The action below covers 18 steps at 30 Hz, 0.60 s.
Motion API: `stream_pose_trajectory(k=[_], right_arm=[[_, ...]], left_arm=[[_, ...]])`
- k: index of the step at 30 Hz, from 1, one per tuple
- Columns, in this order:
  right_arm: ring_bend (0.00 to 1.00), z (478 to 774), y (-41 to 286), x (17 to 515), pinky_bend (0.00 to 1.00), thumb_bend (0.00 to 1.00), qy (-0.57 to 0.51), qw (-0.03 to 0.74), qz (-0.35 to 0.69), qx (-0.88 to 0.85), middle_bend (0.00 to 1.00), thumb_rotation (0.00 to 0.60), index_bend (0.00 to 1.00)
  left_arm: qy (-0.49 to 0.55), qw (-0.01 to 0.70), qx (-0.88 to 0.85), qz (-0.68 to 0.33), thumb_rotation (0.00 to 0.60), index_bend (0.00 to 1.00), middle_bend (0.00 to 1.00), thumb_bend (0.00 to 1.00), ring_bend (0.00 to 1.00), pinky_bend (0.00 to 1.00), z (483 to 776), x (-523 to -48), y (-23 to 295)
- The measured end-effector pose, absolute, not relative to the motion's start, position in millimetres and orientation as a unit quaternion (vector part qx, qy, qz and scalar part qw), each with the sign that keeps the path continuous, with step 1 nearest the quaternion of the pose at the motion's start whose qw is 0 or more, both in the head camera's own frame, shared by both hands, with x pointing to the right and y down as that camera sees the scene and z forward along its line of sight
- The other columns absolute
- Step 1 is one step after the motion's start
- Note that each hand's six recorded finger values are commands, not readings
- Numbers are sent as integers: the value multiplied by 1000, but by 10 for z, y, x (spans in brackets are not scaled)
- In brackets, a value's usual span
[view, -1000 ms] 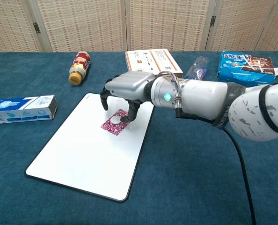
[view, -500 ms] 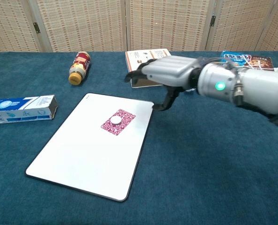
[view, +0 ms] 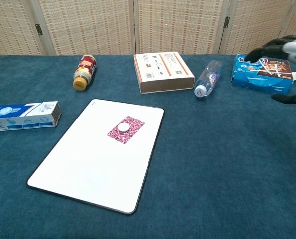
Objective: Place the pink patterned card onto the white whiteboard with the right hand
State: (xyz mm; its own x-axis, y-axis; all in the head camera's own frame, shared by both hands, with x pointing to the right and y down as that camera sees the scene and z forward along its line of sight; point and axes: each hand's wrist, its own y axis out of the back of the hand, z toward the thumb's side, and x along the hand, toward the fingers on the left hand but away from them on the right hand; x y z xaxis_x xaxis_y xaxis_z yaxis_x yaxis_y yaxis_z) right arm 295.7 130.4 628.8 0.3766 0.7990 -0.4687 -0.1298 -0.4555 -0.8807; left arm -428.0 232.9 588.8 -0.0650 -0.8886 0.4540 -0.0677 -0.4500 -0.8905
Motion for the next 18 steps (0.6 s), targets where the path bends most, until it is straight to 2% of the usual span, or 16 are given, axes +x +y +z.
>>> stream_pose_trajectory(k=[7, 14, 18], right_arm=[[62, 5916, 1757, 3723, 0, 369, -315, 422, 549, -649, 181, 600, 139], [61, 5635, 2077, 4177, 0, 368, -368, 389, 574, -619, 180, 600, 139], [59, 5589, 2191, 4335, 0, 368, -384, 375, 584, -610, 180, 600, 139]], left_arm=[[404, 341, -599, -602, 600, 219, 141, 286, 115, 0, 5921, -4194, 2286], [410, 344, -596, -598, 600, 212, 141, 286, 115, 0, 5933, -4165, 2270], [414, 345, -596, -596, 600, 207, 141, 286, 115, 0, 5932, -4162, 2260]])
